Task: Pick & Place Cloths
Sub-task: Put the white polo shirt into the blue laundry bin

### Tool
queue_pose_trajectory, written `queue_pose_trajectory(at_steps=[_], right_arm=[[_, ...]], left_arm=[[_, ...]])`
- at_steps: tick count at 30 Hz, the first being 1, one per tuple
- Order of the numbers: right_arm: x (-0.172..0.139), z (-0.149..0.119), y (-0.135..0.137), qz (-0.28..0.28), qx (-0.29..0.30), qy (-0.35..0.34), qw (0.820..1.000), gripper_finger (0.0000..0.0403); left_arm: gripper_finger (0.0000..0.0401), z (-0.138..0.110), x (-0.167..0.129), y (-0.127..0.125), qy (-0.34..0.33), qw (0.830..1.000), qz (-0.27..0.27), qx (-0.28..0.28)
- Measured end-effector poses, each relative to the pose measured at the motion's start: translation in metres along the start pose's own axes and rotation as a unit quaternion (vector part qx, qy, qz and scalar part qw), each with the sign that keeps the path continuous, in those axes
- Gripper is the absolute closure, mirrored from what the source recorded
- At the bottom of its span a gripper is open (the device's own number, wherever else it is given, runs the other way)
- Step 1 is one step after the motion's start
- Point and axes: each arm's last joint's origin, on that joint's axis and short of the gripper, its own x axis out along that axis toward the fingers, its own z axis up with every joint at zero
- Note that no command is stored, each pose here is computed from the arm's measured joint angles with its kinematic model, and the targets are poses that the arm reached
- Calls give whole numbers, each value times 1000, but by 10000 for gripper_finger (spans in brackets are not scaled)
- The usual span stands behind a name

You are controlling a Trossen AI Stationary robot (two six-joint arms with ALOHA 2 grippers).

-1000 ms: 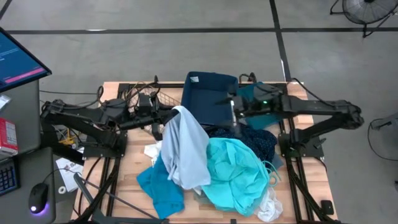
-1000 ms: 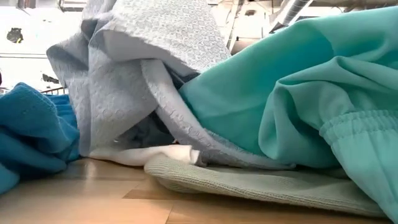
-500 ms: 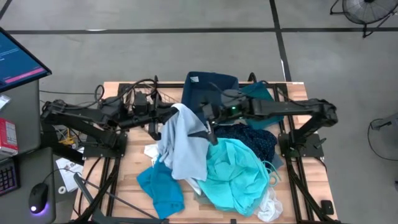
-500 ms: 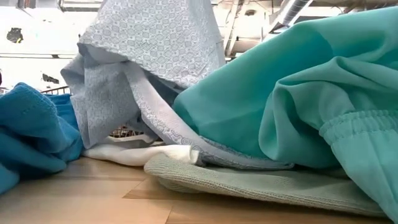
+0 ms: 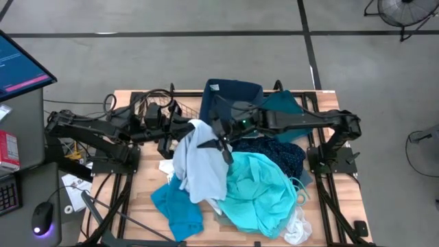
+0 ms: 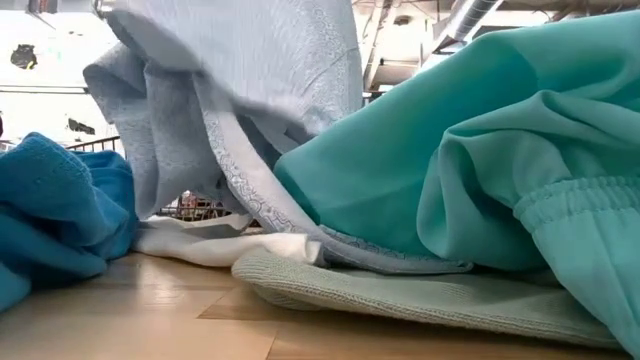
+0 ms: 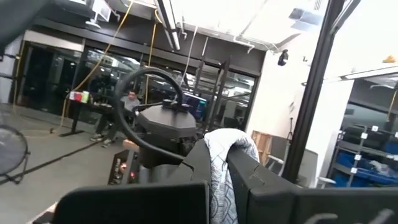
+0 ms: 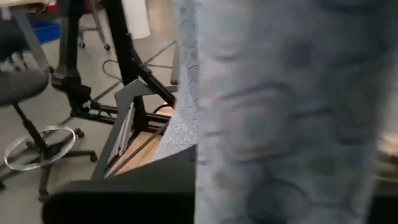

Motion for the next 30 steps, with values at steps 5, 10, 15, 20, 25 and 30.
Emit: queue_pose_trajectory(at_steps=[5,10,15,20,25,30], right_arm=[[-43,21,-12,-106,32,8,994,398],[-121,76,-31,-268,-9,-20,963,400],[-173,109,-54,-384,-31,-57,921,401],[-208,126,-76,-444,-37,-93,890,402],[-226,132,-92,-485,-62,-125,863,402],[-238,132,-100,-461,-37,-151,874,402]], left_arm=[[398,2,0,0,-6,1000,-2,-16],[373,-1,-1,-5,1,1000,-3,7],[331,-7,0,-6,27,999,-7,26],[299,-14,-1,-4,61,998,5,22],[294,-19,-2,-3,87,996,11,-8],[300,-20,-2,-6,89,996,7,-10]])
